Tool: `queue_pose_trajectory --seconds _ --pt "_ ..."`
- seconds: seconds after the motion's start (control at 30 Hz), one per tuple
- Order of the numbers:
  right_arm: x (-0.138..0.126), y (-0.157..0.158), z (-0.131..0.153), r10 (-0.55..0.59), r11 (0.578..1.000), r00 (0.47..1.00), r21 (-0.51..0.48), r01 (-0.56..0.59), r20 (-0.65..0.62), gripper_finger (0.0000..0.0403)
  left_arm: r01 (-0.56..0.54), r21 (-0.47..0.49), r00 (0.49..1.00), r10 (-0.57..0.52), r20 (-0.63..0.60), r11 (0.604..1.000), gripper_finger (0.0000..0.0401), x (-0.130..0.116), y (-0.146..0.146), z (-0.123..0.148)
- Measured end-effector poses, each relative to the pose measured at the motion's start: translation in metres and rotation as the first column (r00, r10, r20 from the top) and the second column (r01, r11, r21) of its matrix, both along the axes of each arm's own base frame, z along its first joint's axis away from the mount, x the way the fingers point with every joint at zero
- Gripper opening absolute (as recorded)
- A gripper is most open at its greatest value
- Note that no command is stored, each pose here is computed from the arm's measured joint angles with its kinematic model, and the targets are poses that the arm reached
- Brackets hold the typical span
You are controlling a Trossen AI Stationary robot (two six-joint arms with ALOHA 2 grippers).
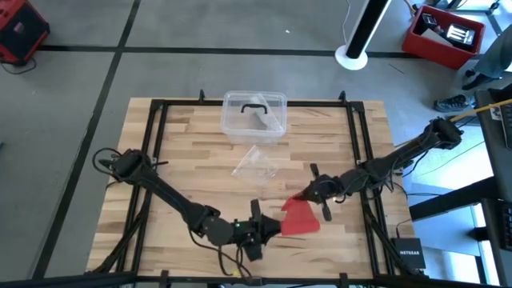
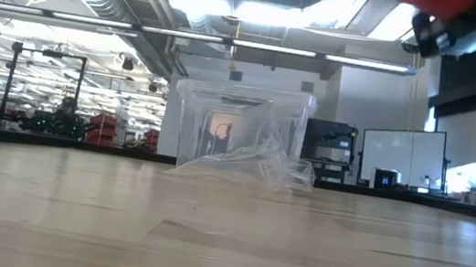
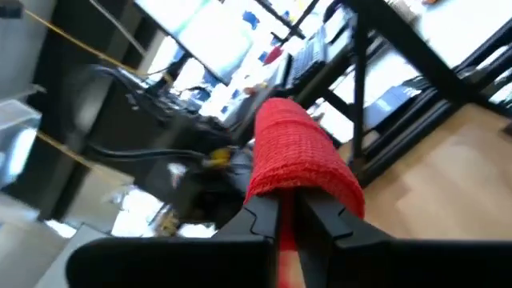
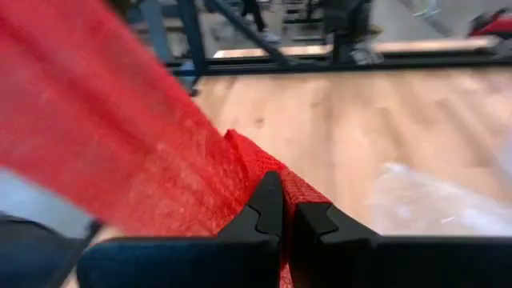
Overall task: Roll bandage
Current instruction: Roll the red bandage
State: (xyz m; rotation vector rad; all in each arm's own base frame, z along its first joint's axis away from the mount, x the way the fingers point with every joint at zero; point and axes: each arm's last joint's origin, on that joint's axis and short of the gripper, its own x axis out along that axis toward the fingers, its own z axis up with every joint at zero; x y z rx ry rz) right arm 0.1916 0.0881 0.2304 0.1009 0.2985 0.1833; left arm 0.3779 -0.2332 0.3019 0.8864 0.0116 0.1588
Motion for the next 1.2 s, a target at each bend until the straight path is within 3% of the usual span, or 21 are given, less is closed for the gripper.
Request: queue_pose_trajectory --seconds 0.2,0.4,0.5,0.63,0.77,0.87,0.93,1.2 --pt "-0.005 0.002 -0.015 0.091 0.981 0.996 0.168 -0.092 0.01 0.0003 -0.145 0.096 0.988 0.149 -0.034 0.985 0.0013 0.012 0.027 0.001" --pt "-0.005 0.003 -0.015 0.115 0.953 0.993 0.283 -0.104 -0.023 0.0004 -0.2 0.052 0.972 0.204 -0.113 0.978 0.0013 0.022 0.048 -0.01" --pt "-0.005 0.002 -0.016 0.09 0.953 0.995 0.294 -0.077 -0.03 0.0025 -0.208 0.034 0.97 0.211 -0.118 0.978 0.0013 0.024 0.05 -0.012" --pt "-0.005 0.0 -0.017 0.023 0.964 0.999 0.266 -0.012 -0.038 0.0095 -0.19 0.024 0.975 0.191 -0.111 0.982 0.0013 0.023 0.049 -0.011" --pt "-0.004 -0.003 -0.018 -0.069 0.985 0.997 0.157 0.071 -0.016 0.0172 -0.149 -0.032 0.983 0.145 -0.109 0.988 0.0013 0.022 0.045 -0.012" --pt "-0.004 -0.004 -0.018 -0.06 0.997 0.998 0.05 0.059 0.012 0.0215 -0.105 -0.109 0.99 0.094 -0.103 0.989 0.0013 0.021 0.04 -0.013" --pt "-0.004 -0.004 -0.018 -0.043 0.999 0.999 -0.005 0.043 0.024 0.0233 -0.096 -0.151 0.991 0.081 -0.104 0.984 0.0013 0.02 0.038 -0.014" --pt "0.002 -0.003 0.003 -0.091 0.995 0.99 -0.03 0.094 0.106 0.025 -0.069 -0.238 0.987 0.031 -0.16 0.969 0.0013 0.018 0.033 -0.021"
